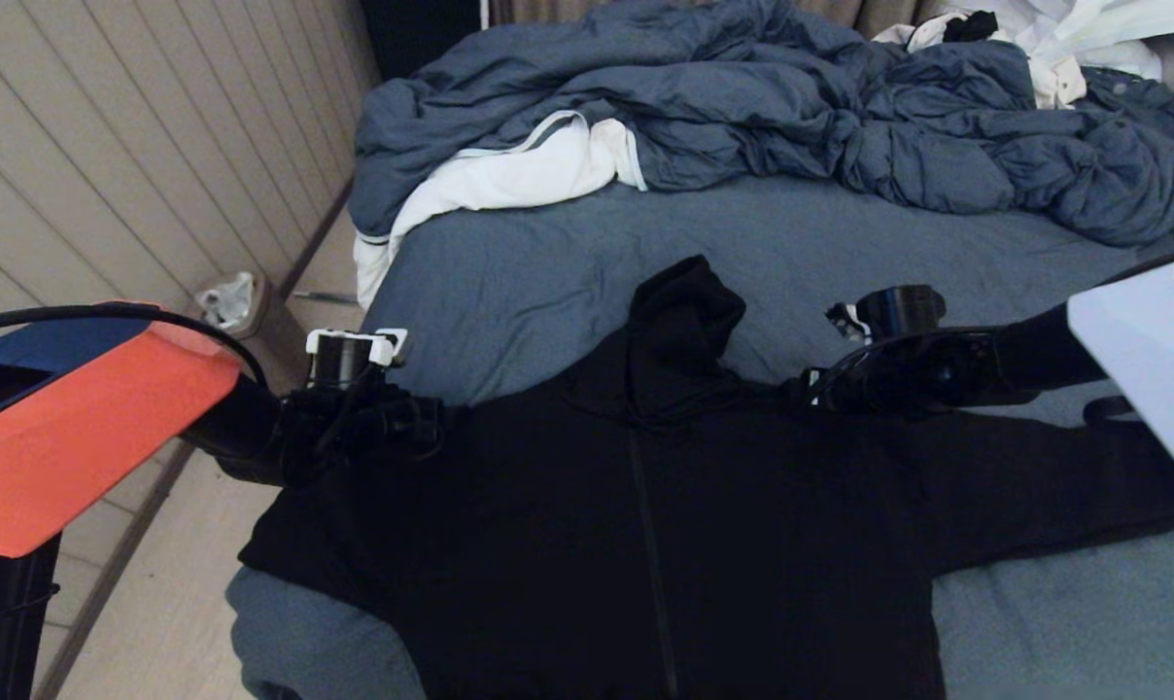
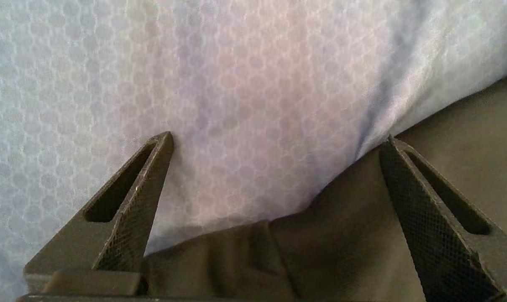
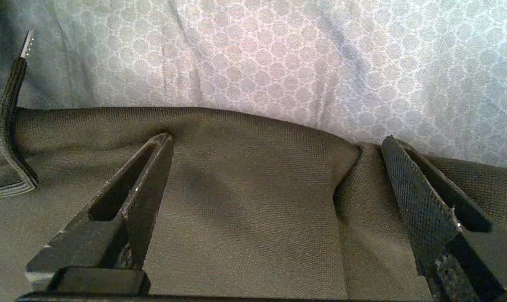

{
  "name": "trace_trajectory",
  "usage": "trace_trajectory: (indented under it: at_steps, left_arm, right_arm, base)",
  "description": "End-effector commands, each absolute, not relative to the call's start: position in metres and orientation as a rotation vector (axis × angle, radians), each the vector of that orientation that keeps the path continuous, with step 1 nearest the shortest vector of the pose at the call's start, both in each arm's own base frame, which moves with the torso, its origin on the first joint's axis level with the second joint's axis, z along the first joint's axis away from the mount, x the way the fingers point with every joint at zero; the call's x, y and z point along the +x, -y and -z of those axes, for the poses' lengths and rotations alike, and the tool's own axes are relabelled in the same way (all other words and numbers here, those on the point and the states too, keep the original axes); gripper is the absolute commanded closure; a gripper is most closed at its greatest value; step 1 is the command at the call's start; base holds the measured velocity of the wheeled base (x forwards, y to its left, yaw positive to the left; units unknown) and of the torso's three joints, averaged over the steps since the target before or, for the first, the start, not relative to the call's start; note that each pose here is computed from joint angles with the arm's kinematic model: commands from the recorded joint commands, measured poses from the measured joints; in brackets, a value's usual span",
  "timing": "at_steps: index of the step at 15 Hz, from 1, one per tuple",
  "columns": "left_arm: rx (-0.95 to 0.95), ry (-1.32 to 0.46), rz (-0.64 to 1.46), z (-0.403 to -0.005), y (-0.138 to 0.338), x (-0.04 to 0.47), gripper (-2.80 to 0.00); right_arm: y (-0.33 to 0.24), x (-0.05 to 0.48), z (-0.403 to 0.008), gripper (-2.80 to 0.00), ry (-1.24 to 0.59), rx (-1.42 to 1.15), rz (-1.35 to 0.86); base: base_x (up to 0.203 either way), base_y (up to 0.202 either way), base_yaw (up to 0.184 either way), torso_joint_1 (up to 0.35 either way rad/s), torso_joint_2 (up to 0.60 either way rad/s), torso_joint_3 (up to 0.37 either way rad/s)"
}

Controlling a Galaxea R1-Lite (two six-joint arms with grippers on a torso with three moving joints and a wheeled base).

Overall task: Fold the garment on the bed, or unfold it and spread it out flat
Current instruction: Unfold the black sweatshirt

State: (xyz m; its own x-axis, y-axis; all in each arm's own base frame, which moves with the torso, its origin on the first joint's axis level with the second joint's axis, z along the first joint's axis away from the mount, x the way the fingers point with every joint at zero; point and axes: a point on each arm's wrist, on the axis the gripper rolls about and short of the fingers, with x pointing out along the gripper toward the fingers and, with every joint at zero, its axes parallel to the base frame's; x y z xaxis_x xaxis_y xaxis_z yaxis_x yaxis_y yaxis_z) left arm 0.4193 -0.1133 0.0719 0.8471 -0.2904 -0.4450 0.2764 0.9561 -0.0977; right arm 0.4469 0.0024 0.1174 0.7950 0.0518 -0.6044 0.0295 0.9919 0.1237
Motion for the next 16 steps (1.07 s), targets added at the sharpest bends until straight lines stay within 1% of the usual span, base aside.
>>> trace_trajectory:
  at_steps: [1, 10, 13, 16]
  left_arm:
    - [-0.030, -0.490, 0.302, -0.068, 0.112, 0.416, -2.80]
    - [-0.052, -0.417, 0.312, -0.102, 0.110, 0.406, -2.80]
    - [-0.064, -0.410, 0.435, -0.102, 0.098, 0.395, -2.80]
    - [0.061, -0.373, 0.482, -0.100, 0.084, 0.389, -2.80]
  right_arm:
    - [-0.003, 0.447, -0.116, -2.80, -0.656, 0.128, -0.014]
    - [-0.005, 0.448, -0.115, -2.80, -0.658, 0.126, -0.016]
    - [-0.005, 0.448, -0.115, -2.80, -0.656, 0.126, -0.017]
    - [-0.005, 0.448, -0.115, -2.80, -0.657, 0.126, -0.018]
  base:
    - [0.000, 0.000, 0.000, 0.000, 0.00, 0.000]
    - [0.000, 0.000, 0.000, 0.000, 0.00, 0.000]
    - [0.000, 0.000, 0.000, 0.000, 0.00, 0.000]
    - [0.000, 0.000, 0.000, 0.000, 0.00, 0.000]
